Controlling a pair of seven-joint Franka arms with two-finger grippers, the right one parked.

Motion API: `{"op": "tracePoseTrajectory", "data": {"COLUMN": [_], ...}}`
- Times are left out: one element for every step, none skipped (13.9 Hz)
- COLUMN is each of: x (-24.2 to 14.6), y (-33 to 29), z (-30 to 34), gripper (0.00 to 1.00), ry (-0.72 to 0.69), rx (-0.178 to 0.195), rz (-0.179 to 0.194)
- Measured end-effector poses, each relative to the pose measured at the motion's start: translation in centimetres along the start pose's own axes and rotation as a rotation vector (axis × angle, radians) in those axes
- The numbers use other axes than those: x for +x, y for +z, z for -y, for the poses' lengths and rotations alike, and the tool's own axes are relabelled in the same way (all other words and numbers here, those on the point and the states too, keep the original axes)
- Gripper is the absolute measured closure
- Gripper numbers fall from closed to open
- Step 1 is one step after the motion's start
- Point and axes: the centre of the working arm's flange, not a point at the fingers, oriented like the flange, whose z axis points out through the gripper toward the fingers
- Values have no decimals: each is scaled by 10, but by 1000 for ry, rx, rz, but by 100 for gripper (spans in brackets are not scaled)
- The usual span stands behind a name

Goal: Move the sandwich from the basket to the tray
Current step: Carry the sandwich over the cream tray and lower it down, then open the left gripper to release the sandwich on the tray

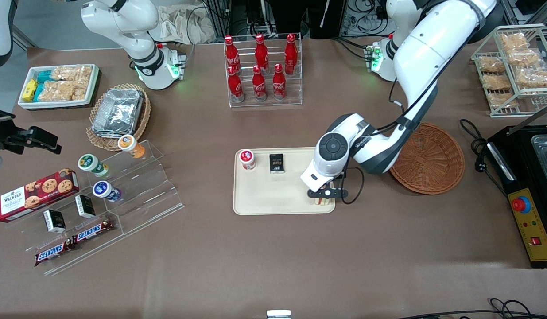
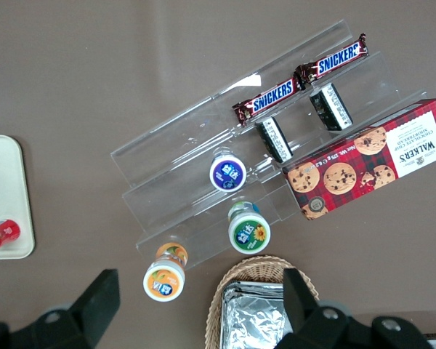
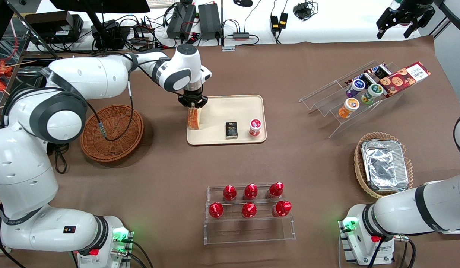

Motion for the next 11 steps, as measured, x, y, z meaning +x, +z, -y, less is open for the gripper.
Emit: {"op": "tracePoseTrajectory", "data": {"x": [0, 0, 1, 1, 2, 3, 4, 6, 10, 14, 16], "y": [3, 4, 3, 2, 1, 0, -2, -6, -14, -28, -45], "z": [-1, -2, -2, -2, -2, -2, -2, -2, -1, 0, 1], "gripper": [67, 58, 47, 36, 27, 18, 7, 0, 0, 0, 0], "ry": [0, -2, -4, -5, -7, -10, -13, -19, -25, -40, -65], "rx": [2, 2, 2, 1, -1, -2, -4, -8, -13, -24, -48], "rz": [-1, -2, -3, -4, -6, -8, -12, -19, -33, -46, -54]}}
